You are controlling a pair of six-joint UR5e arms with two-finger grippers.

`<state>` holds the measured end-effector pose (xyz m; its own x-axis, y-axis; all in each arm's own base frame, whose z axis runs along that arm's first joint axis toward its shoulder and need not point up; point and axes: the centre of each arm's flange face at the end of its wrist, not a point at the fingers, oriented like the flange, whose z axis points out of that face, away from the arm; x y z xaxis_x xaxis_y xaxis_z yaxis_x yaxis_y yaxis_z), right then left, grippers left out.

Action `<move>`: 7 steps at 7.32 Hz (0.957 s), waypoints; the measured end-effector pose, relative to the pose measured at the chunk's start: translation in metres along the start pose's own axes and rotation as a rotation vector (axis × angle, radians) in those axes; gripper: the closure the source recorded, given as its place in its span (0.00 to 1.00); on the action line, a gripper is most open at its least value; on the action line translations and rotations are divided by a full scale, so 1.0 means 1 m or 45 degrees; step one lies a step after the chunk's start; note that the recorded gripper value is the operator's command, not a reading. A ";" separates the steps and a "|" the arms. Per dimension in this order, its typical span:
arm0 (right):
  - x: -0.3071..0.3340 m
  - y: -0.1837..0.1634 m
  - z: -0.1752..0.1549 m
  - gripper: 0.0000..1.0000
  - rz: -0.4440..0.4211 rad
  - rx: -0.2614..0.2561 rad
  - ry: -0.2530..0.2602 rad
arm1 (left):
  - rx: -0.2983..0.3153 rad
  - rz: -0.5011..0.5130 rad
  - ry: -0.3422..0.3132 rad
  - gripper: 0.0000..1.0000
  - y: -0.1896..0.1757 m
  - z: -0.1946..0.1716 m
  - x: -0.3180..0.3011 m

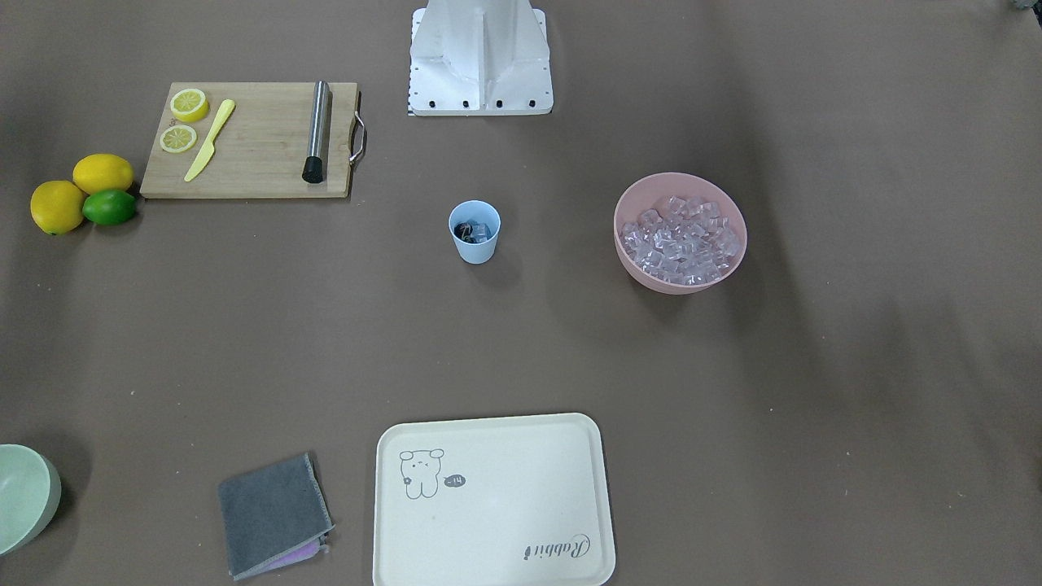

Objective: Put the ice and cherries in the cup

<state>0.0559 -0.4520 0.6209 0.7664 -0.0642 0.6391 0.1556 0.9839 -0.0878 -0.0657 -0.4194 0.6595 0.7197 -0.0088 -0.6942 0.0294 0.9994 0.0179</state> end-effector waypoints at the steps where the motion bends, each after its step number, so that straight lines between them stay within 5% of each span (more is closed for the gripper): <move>1: 0.012 0.001 0.002 0.00 0.029 0.017 0.030 | 0.000 0.001 0.000 0.01 0.000 0.000 0.000; 3: 0.039 -0.006 0.026 0.00 0.056 0.083 0.066 | -0.002 0.003 0.000 0.01 0.000 0.001 0.001; 7: 0.033 -0.019 0.022 0.00 0.294 0.194 0.001 | -0.004 0.006 0.000 0.01 0.000 0.001 0.001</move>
<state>0.0651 -0.4689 0.6604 0.7712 0.1649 0.6149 -0.1188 0.9862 -0.1155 -0.0639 -0.4197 0.6597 0.7197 -0.0043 -0.6942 0.0241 0.9995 0.0188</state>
